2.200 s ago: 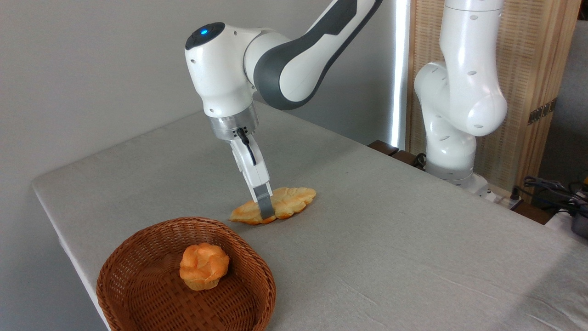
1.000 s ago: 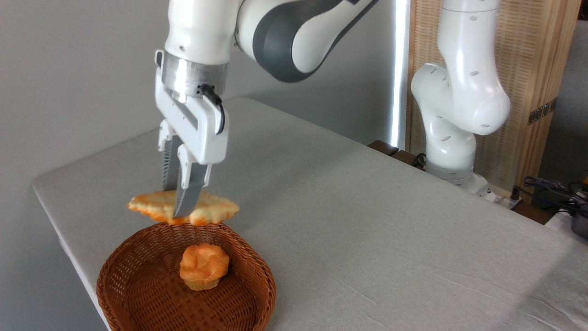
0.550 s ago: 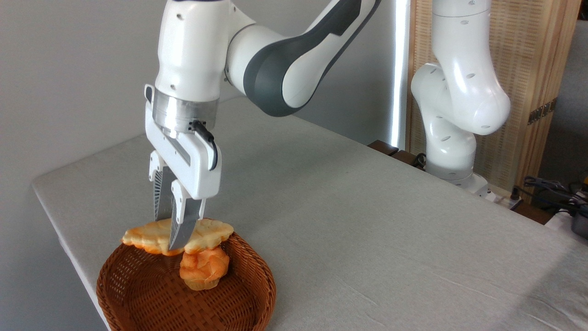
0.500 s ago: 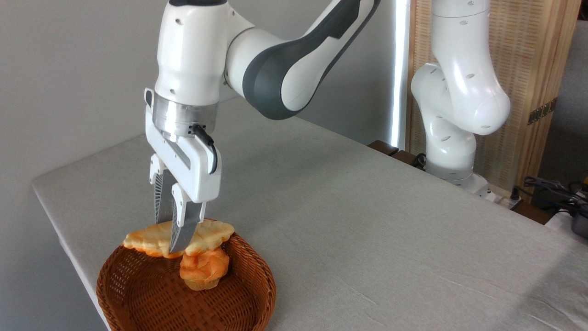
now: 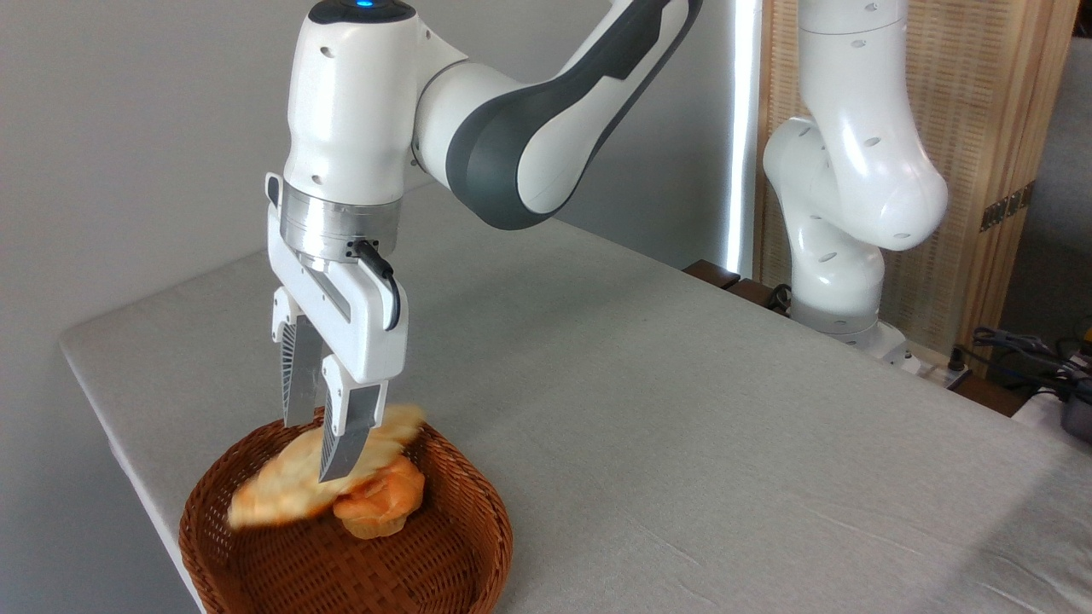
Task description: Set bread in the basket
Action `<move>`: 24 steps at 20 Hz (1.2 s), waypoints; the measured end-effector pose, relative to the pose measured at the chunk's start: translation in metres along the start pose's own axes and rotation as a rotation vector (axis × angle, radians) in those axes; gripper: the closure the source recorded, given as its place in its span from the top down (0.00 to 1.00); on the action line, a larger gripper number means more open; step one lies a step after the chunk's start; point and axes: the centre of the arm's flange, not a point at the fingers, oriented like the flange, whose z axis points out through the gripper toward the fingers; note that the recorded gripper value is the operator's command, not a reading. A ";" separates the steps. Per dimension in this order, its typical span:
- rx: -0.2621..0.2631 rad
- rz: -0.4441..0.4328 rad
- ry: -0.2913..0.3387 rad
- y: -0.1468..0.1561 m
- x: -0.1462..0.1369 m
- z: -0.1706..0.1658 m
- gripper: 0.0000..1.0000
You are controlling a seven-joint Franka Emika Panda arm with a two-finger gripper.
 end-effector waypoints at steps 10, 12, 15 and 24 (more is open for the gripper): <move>0.037 -0.058 0.051 -0.009 0.015 -0.035 1.00; 0.011 -0.079 0.038 -0.005 0.014 -0.046 1.00; -0.058 -0.079 -0.008 0.005 0.007 -0.068 1.00; -0.144 -0.067 -0.215 0.023 -0.014 -0.071 1.00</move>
